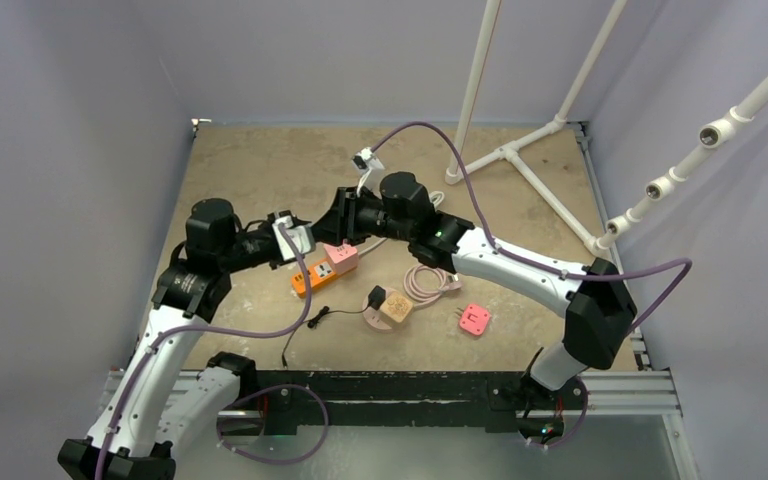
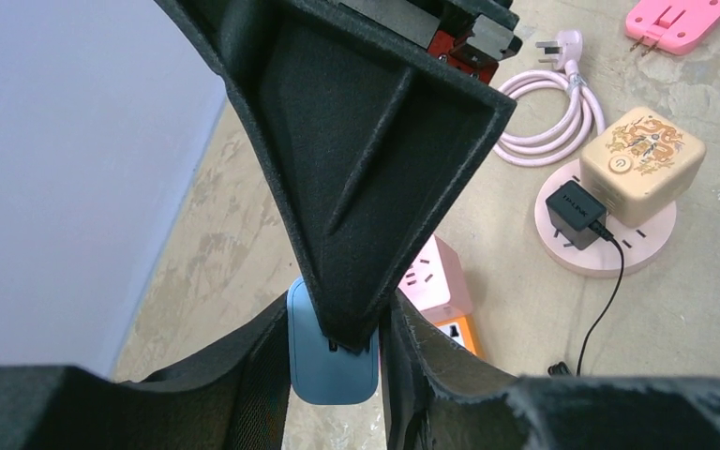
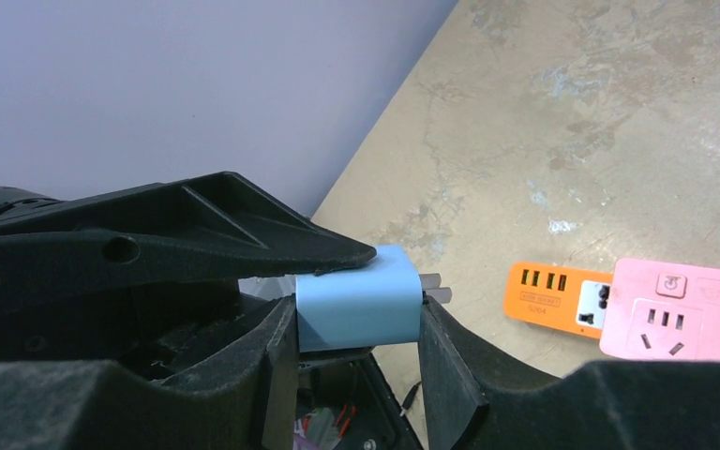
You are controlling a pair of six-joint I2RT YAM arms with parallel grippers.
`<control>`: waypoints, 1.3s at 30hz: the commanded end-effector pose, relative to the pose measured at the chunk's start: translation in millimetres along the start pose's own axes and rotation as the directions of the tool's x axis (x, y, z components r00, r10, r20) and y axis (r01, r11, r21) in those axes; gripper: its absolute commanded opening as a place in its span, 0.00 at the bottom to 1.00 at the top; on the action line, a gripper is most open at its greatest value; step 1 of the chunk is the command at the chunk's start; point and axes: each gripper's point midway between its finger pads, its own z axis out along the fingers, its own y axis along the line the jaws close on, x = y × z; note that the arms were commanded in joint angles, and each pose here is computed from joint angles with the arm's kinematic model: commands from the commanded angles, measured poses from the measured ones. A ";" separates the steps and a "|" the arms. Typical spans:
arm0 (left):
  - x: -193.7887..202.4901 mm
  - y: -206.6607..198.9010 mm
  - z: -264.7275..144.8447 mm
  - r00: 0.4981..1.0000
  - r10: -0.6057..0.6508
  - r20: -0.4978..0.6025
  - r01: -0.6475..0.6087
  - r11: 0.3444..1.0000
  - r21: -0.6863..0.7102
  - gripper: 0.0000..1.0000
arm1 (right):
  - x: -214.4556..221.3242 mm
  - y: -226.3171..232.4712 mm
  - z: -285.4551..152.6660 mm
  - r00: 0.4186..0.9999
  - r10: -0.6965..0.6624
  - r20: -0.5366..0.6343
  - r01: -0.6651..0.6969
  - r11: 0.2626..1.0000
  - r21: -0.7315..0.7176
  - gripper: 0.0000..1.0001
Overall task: Insert the plug
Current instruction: Insert the plug into the socket.
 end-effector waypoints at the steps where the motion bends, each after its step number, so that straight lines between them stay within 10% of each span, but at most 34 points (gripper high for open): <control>1: -10.0 -10.3 -4.1 0.999 -0.004 0.051 0.003 1.000 0.013 0.36 | -27.9 25.4 -15.1 0.996 -0.015 0.084 0.021 0.997 -0.079 0.09; 15: -8.9 -11.4 -5.9 0.998 -0.004 0.069 0.005 1.000 -0.021 0.40 | -27.2 27.9 -16.9 0.997 -0.020 0.069 0.027 0.993 -0.112 0.07; 20: -4.0 -10.2 -5.3 0.999 0.001 0.049 0.001 1.000 -0.026 0.61 | -28.1 27.7 -18.0 0.997 -0.024 0.069 0.032 0.993 -0.116 0.07; 30: -16.8 0.6 -1.9 0.996 0.018 0.092 -0.015 0.999 -0.042 0.43 | -23.5 26.0 -15.5 0.998 -0.030 0.048 0.035 0.992 -0.124 0.06; 36: -7.5 -1.8 1.9 0.998 0.017 0.065 -0.016 1.000 -0.023 0.00 | -22.9 27.2 -16.6 0.998 -0.035 0.045 0.040 0.990 -0.133 0.08; 39: -1.2 2.9 5.1 0.998 -0.029 0.048 0.032 0.998 -0.049 0.00 | -22.5 25.1 -16.1 0.998 -0.041 0.040 0.046 0.991 -0.128 0.31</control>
